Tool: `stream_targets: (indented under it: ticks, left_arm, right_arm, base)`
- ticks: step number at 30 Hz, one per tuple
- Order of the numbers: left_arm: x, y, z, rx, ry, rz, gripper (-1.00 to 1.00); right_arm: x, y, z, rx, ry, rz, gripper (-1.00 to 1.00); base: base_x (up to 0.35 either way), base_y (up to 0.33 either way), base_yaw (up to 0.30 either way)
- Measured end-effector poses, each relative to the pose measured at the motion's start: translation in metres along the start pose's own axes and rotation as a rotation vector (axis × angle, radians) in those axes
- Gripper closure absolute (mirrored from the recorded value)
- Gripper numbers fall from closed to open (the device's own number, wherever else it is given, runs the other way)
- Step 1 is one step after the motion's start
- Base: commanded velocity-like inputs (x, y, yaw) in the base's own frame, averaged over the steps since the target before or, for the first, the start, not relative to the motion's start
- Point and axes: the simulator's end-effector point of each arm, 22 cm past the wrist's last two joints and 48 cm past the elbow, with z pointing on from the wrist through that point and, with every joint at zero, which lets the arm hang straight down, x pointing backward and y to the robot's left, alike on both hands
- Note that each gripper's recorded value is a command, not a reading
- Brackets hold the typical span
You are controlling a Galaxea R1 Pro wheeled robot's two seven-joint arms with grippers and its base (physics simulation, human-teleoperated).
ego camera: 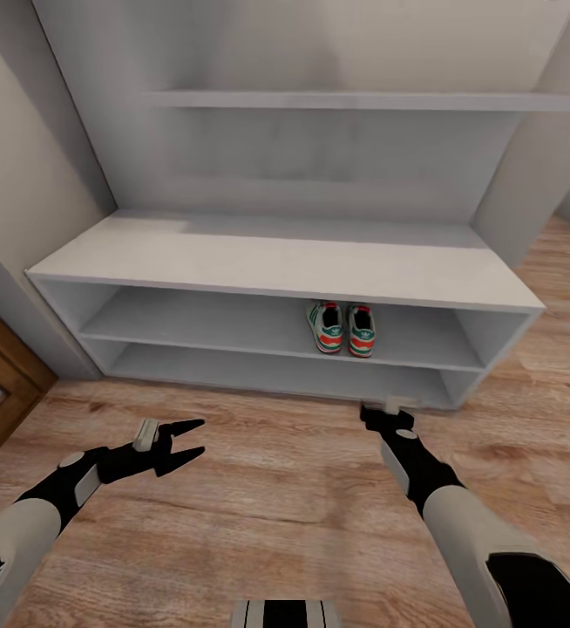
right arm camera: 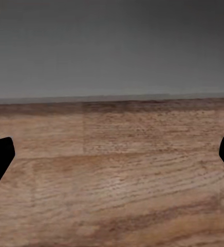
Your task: Pick up the two gym shoes and the two sandals from the corridor floor and place them onto the hallstand (shoe rack) in the corridor, making sure they are on the rack and not on the floor. Arrange them so the two gym shoes are next to each other and the two sandals are next to each other.
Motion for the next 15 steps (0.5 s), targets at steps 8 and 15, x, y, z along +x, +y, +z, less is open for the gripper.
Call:
stream_targets:
  ticks: [8,15]
  left_arm:
    - [-0.002,-0.001,0.000,0.000,-0.001,0.003,-1.00]
    - [-0.003,-0.002,0.000,0.001,-0.002,0.006,-1.00]
  right_arm:
    - [0.008,-0.002,-0.001,0.003,0.015,0.001,-1.00]
    - [0.013,-0.002,-0.002,0.004,0.028,0.007,-1.00]
  base:
    - [0.000,0.000,-0.257]
    - [0.000,0.000,-0.288]
